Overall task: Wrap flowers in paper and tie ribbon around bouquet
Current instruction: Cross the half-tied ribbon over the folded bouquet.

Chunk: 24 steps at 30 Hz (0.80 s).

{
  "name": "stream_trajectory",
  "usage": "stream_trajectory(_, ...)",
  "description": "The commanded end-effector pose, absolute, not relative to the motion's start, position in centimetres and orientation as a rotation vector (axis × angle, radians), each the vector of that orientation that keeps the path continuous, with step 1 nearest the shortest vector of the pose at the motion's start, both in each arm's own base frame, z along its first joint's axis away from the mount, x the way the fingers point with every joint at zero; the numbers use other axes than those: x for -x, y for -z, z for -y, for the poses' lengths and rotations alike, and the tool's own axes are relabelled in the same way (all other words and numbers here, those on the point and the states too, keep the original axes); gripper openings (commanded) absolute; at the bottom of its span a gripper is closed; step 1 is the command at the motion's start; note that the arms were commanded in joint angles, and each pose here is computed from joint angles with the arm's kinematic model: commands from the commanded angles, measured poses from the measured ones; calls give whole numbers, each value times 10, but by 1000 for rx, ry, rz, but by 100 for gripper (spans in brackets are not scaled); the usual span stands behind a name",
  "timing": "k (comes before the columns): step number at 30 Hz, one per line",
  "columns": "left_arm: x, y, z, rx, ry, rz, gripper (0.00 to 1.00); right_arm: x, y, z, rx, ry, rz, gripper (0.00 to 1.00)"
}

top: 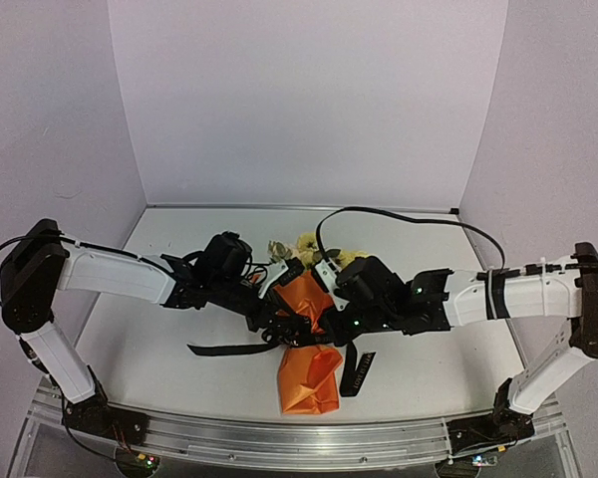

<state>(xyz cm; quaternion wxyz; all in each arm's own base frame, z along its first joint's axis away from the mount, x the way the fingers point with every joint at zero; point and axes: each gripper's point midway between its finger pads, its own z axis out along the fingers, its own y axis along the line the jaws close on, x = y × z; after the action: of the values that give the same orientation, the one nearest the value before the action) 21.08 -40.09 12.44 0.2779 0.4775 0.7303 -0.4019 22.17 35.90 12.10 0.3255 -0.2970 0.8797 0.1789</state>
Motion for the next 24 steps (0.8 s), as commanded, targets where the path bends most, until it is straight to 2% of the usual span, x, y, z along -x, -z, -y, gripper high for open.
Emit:
stream_trajectory(1,-213,-141,404,-1261,1099,-1912,0,-213,-124,-348,801,-518,-2323,28)
stream_trajectory(2,-214,-140,404,-1262,1098,-1918,0,-208,-122,-349,829,-551,-2331,34)
stream_trajectory(5,-215,-137,404,-1262,1089,-1938,0,-194,-115,-348,915,-597,-2332,43)
stream_trajectory(7,-216,-135,403,-1258,1075,-1948,0,-195,-111,-343,939,-569,-2297,59)
stream_trajectory(11,-220,-129,402,-1249,1046,-1977,0,-189,-111,-357,1090,-638,-2133,66)
stream_trajectory(16,-221,-125,402,-1212,1055,-2011,0,-199,-100,-359,1234,-523,-2003,71)
stream_trajectory(24,-221,-124,401,-1205,1058,-2015,0,-212,-96,-363,1237,-561,-2003,65)
